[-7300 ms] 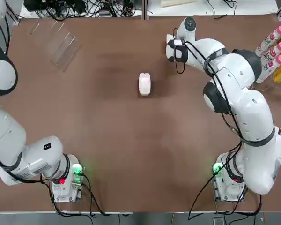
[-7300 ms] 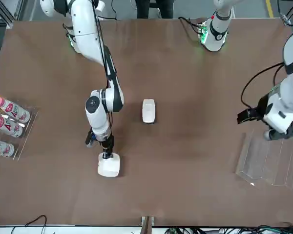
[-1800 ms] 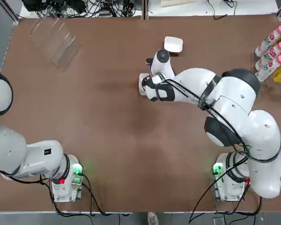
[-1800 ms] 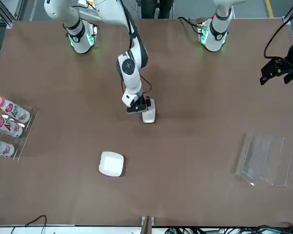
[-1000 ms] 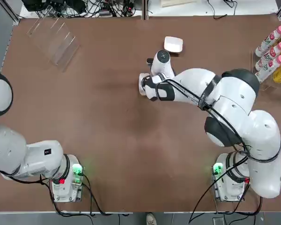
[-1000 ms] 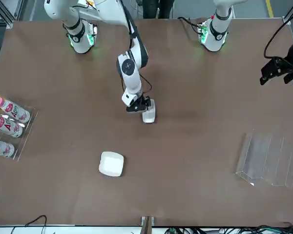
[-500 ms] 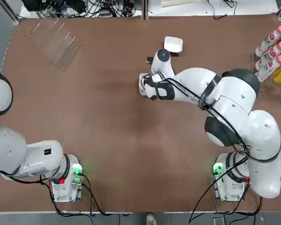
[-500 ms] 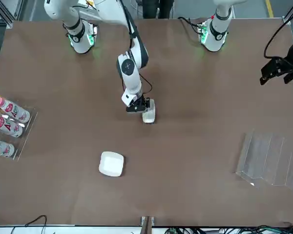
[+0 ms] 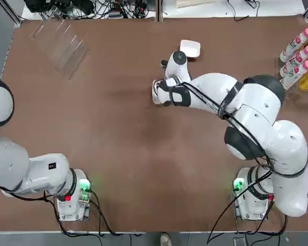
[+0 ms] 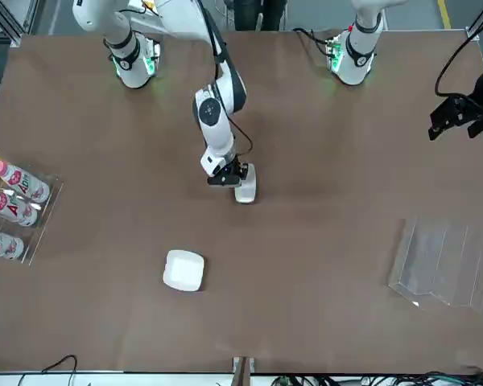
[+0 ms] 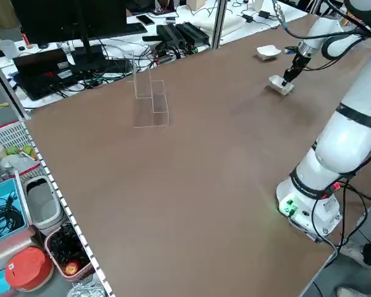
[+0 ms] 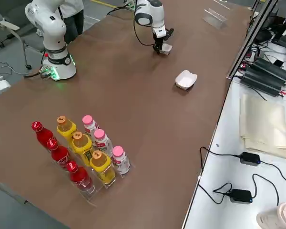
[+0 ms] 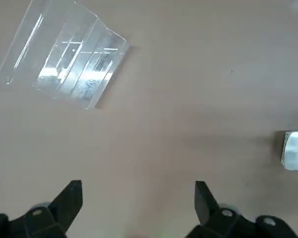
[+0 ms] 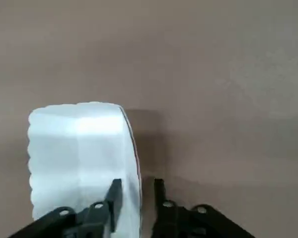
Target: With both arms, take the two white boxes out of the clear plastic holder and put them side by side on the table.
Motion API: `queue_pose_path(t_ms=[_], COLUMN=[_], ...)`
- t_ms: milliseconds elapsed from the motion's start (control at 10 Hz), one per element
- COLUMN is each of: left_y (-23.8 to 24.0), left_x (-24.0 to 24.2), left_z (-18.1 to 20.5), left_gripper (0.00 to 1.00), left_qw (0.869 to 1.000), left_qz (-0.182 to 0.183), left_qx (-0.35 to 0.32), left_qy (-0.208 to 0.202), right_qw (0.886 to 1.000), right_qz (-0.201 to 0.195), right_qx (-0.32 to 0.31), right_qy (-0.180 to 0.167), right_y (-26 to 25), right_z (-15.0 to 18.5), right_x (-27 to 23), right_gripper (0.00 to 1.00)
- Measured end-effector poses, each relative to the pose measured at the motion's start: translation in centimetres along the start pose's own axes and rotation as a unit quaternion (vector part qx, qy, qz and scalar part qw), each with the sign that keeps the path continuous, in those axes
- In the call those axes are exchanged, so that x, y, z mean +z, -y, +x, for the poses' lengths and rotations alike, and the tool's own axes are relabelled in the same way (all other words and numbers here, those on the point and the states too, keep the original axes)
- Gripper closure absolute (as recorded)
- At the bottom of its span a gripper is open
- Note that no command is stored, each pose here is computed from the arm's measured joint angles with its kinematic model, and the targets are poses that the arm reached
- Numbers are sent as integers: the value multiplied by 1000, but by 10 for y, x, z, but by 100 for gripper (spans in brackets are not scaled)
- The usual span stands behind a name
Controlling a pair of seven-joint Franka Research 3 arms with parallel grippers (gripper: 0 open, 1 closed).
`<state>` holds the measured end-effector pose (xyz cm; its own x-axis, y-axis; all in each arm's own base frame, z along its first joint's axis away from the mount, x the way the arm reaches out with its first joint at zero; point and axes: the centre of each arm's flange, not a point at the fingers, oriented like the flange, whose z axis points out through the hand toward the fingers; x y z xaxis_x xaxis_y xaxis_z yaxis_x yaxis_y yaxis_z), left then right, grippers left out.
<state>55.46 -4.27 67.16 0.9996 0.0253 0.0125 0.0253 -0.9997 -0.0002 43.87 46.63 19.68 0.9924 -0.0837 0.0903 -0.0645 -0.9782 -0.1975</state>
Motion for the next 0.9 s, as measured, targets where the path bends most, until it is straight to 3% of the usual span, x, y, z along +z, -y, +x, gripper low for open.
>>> queue_pose_path(t_ms=[100,200,600,800,900], left_y=[0,0,-3,-3,-3], left_x=[0,0,0,0,0], left_z=[0,0,0,0,0], left_gripper=[0,0,0,0,0], left_qw=[1000,1000,1000,1000,1000], left_qz=[0,0,0,0,0], left_qx=[0,0,3,3,2], left_qy=[0,0,0,0,0], right_qw=[1000,1000,999,989,976], right_qz=[1,2,4,22,34], right_qx=[1,5,42,139,205], right_qy=[1,1,14,40,58], right_y=[1,2,0,-9,-21], right_z=[0,0,4,31,55], right_x=[0,-1,-5,-35,-63], right_gripper=[93,98,98,98,98])
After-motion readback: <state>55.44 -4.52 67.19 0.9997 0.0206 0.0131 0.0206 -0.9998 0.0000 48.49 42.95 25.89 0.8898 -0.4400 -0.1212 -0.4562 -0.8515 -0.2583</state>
